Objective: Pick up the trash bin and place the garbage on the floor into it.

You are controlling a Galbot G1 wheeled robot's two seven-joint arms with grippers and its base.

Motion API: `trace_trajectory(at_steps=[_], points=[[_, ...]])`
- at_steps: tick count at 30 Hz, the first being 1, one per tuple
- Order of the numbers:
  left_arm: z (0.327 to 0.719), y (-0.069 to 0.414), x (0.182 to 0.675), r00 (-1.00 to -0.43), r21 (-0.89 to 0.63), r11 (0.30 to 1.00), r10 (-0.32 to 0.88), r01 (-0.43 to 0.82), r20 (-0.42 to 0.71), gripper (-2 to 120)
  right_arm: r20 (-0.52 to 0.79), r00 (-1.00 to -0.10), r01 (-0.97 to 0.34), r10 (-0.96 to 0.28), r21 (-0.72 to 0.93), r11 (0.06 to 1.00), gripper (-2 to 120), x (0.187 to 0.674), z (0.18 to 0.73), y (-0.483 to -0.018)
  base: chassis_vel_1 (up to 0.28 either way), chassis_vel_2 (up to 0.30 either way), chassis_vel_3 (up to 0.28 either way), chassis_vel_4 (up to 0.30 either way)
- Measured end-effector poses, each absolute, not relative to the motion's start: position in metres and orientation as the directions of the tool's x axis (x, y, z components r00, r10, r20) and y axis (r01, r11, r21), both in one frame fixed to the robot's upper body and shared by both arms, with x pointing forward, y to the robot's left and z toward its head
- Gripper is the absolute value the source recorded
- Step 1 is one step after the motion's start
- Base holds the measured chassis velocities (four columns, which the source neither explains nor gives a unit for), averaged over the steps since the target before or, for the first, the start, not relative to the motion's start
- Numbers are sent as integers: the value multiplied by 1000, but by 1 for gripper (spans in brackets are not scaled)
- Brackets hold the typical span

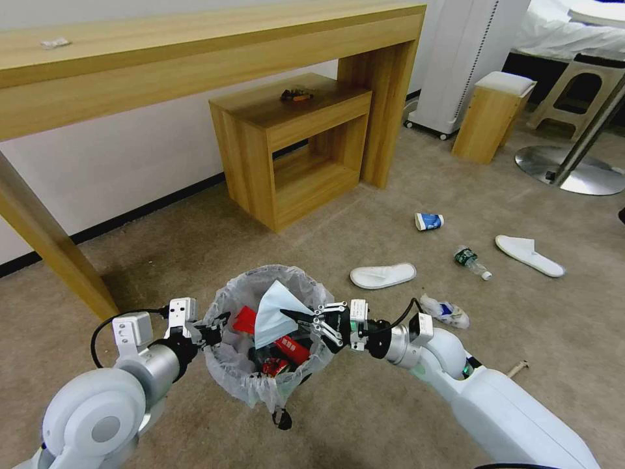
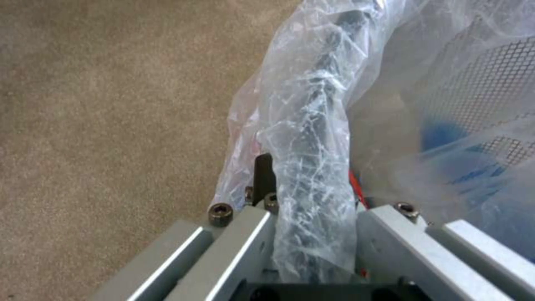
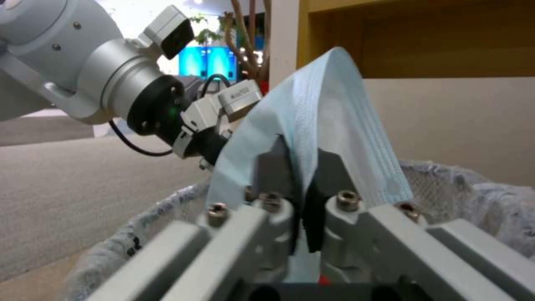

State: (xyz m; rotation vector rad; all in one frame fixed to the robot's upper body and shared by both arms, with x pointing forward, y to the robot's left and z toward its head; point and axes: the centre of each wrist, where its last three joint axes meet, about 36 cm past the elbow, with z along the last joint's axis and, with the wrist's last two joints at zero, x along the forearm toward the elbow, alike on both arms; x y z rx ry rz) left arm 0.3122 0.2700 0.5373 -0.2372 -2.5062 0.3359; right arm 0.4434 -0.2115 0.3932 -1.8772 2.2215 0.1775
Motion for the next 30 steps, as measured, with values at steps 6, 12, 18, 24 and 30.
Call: trace_trajectory(at_steps=[6, 12, 18, 24, 30], points=[[537, 270, 312, -809, -290, 953, 242, 93, 536, 0, -248, -155, -983, -956, -58, 174, 26, 444, 396, -214, 0, 0, 0, 0], [538, 271, 311, -810, -285, 954, 238, 93, 535, 0, -249, -151, -983, -957, -65, 172, 48, 444, 399, -215, 0, 0, 0, 0], [539, 271, 311, -811, -282, 955, 238, 95, 535, 0, -249, -153, -982, -956, -70, 175, 70, 444, 401, -219, 0, 0, 0, 0], [538, 273, 312, -812, -267, 961, 214, 75, 543, 0, -259, -167, -978, -952, -79, 193, 95, 445, 407, -226, 0, 0, 0, 0], [537, 278, 315, -819, -246, 969, 161, 25, 551, 0, -301, -242, -960, -923, -67, 273, 100, 448, 419, -233, 0, 0, 0, 0]])
